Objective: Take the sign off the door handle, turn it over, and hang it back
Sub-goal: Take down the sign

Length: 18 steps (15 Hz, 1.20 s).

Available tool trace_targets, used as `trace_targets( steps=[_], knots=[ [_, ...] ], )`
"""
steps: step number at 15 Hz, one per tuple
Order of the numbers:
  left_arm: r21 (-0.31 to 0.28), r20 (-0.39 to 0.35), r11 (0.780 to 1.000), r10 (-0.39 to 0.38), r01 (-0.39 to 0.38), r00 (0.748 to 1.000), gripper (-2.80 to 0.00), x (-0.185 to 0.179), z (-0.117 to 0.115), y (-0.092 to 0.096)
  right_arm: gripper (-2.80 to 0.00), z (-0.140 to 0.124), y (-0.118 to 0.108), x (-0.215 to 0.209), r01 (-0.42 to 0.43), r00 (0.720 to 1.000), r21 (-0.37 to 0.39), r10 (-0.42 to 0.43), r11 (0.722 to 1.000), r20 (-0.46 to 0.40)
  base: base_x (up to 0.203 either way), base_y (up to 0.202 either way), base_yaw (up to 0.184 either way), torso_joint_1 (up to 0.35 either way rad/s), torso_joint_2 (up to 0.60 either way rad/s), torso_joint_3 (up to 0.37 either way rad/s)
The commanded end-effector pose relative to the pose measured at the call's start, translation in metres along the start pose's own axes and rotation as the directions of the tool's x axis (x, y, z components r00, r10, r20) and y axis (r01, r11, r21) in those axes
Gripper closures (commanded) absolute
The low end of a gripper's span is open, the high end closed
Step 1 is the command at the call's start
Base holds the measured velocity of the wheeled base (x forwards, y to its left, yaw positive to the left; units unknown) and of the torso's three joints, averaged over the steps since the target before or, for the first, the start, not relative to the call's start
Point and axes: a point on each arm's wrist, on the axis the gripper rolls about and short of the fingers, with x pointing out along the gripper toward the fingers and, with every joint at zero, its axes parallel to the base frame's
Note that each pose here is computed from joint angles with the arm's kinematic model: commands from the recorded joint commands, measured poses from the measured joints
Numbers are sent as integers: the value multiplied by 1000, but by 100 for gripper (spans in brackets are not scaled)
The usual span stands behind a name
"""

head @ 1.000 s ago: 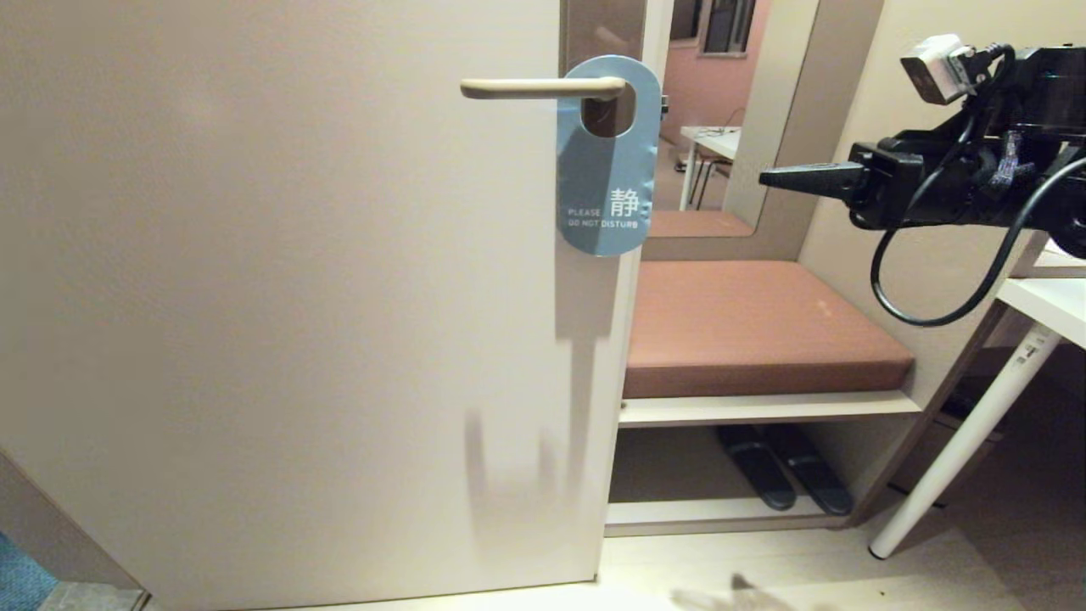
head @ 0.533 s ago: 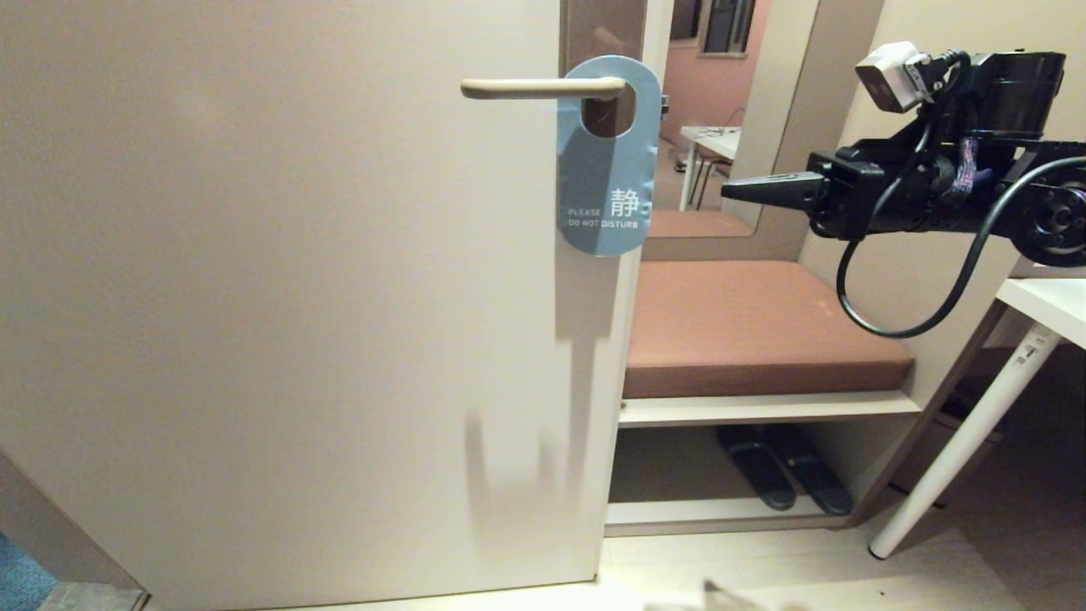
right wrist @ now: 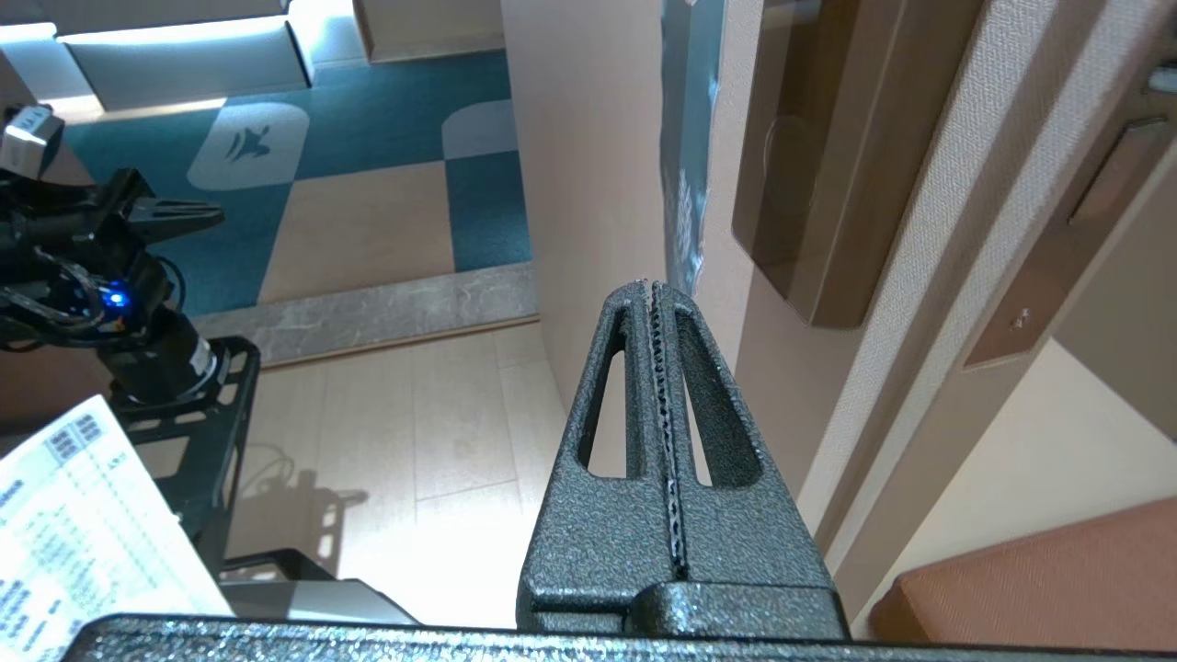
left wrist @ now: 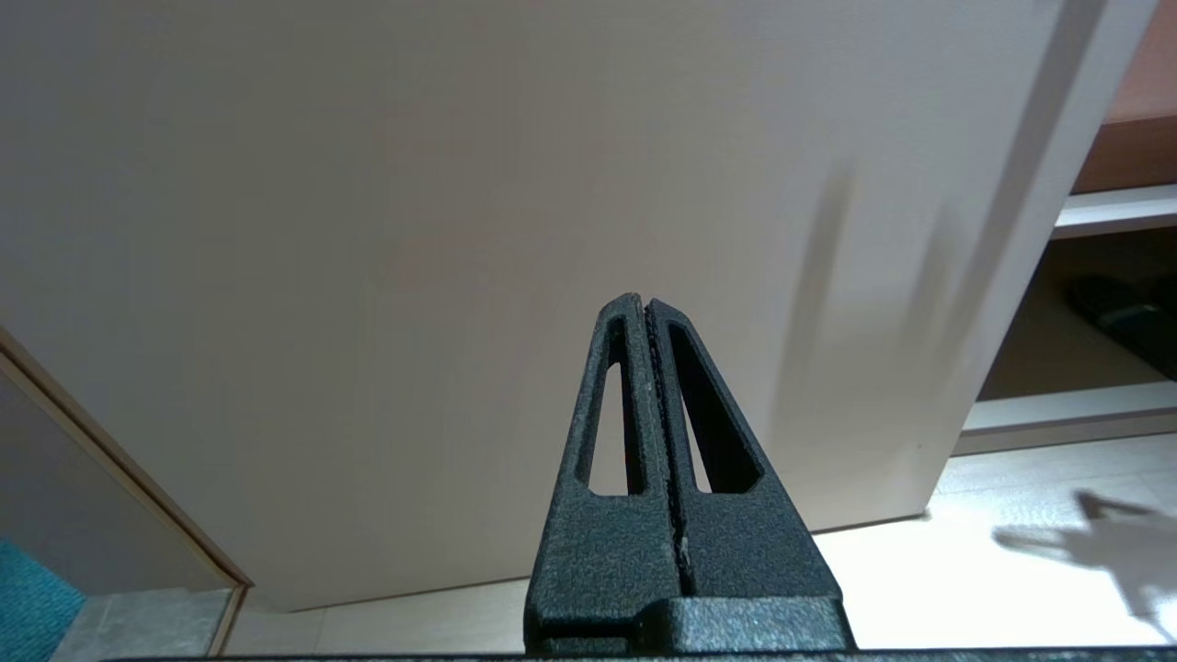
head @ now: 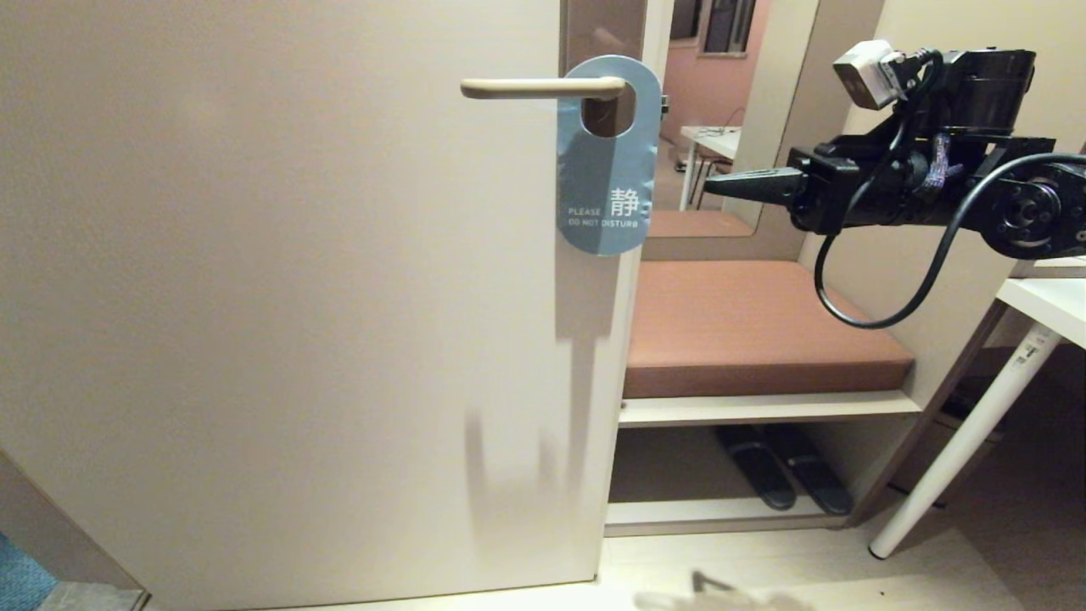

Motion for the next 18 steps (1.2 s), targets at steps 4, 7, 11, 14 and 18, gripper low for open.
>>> trace_targets(
  steps=[4, 7, 11, 14, 18],
  knots=[
    [0, 0, 1000, 0, 0, 1000, 0, 0, 0, 0, 0, -11, -14, 9, -15, 1000, -75, 15, 997, -6, 0, 0, 0, 0, 0, 0],
    [0, -2, 1000, 0, 0, 1000, 0, 0, 0, 0, 0, -14, -17, 11, -18, 1000, -79, 18, 997, -8, 0, 0, 0, 0, 0, 0],
    [0, -2, 1000, 0, 0, 1000, 0, 0, 0, 0, 0, -12, -17, 17, -29, 1000, -89, 28, 996, -5, 0, 0, 0, 0, 0, 0],
    [0, -2, 1000, 0, 0, 1000, 0, 0, 0, 0, 0, -11, -19, 21, -36, 999, -92, 36, 995, -3, 0, 0, 0, 0, 0, 0],
    [0, 0, 1000, 0, 0, 1000, 0, 0, 0, 0, -280, -11, -21, 22, -36, 999, -93, 36, 995, -2, 0, 0, 0, 0, 0, 0]
  ],
)
